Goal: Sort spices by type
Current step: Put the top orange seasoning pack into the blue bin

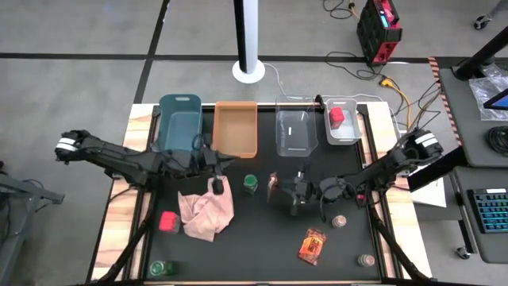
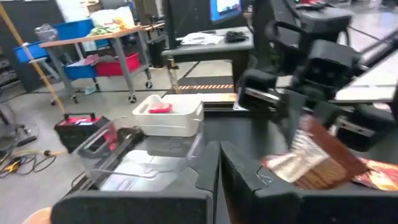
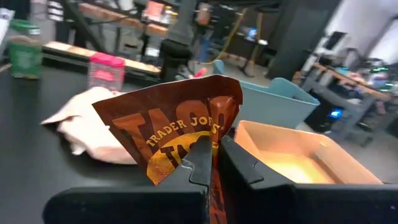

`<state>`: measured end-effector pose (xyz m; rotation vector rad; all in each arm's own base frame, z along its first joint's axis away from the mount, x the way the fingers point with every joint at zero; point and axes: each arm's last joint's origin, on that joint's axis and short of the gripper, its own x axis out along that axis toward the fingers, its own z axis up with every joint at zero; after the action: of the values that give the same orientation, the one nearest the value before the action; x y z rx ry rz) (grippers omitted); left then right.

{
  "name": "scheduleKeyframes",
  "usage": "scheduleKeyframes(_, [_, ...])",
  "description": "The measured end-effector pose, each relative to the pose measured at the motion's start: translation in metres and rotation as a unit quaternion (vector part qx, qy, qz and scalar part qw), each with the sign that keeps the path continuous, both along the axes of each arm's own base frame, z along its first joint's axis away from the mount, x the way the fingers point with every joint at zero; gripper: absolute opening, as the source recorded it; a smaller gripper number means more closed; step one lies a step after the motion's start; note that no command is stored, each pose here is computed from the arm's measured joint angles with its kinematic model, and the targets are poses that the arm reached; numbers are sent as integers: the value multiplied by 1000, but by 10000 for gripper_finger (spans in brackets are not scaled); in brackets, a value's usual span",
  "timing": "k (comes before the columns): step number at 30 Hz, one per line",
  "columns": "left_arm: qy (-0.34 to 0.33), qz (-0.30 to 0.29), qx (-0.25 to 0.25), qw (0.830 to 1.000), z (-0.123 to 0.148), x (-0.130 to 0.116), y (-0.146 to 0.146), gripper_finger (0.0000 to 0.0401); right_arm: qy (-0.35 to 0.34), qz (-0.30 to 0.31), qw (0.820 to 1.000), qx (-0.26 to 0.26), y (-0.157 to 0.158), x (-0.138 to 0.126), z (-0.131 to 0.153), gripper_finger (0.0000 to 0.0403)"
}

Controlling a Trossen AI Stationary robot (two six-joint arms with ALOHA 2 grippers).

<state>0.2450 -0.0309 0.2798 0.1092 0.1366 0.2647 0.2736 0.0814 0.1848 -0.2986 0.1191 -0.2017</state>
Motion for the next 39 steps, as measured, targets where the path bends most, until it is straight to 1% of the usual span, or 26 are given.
scheduleKeyframes(2, [10, -13, 10, 1000, -8, 8, -8, 0, -7, -14, 1000, -2, 0, 2, -3, 9])
scheduleKeyframes(7, [26, -15, 19, 999, -25, 20, -20, 0, -39, -22, 999, 11, 0, 4, -1, 9])
scheduleKeyframes(12, [45, -10, -1, 999, -39, 29, -23, 4, -76, -33, 996, 11, -3, 6, 7, 9])
scheduleKeyframes(14, [54, -14, 0, 998, -44, 31, -25, 16, -90, -70, 993, 22, -5, 8, 13, 9])
scheduleKeyframes(17, [51, -31, 9, 998, -44, 36, -27, 45, -105, -153, 982, 37, -12, 11, 20, 9])
scheduleKeyframes(18, [47, -31, 16, 998, -41, 38, -28, 58, -109, -164, 980, 41, -14, 13, 22, 9])
scheduleKeyframes(22, [51, 6, 53, 997, -37, 45, -27, 121, -122, -167, 977, 48, -14, 23, 29, 9])
scheduleKeyframes(26, [41, 15, 71, 997, -29, 54, -29, 186, -121, -185, 974, 42, -15, 38, 29, 9])
scheduleKeyframes(28, [50, 44, 80, 995, -31, 57, -28, 211, -116, -187, 975, 31, -14, 46, 28, 9])
scheduleKeyframes(30, [54, 63, 87, 993, -32, 59, -27, 227, -113, -186, 976, 23, -12, 54, 27, 9])
scheduleKeyframes(32, [57, 66, 89, 992, -35, 61, -27, 233, -108, -187, 976, 14, -11, 59, 25, 9])
scheduleKeyframes(35, [64, 67, 88, 992, -38, 60, -26, 225, -105, -187, 977, 4, -9, 65, 25, 9])
scheduleKeyframes(37, [57, 68, 83, 993, -36, 59, -26, 206, -101, -188, 977, -2, -8, 68, 25, 9])
scheduleKeyframes(39, [55, 70, 83, 993, -35, 59, -25, 173, -101, -187, 977, -3, -8, 69, 25, 9])
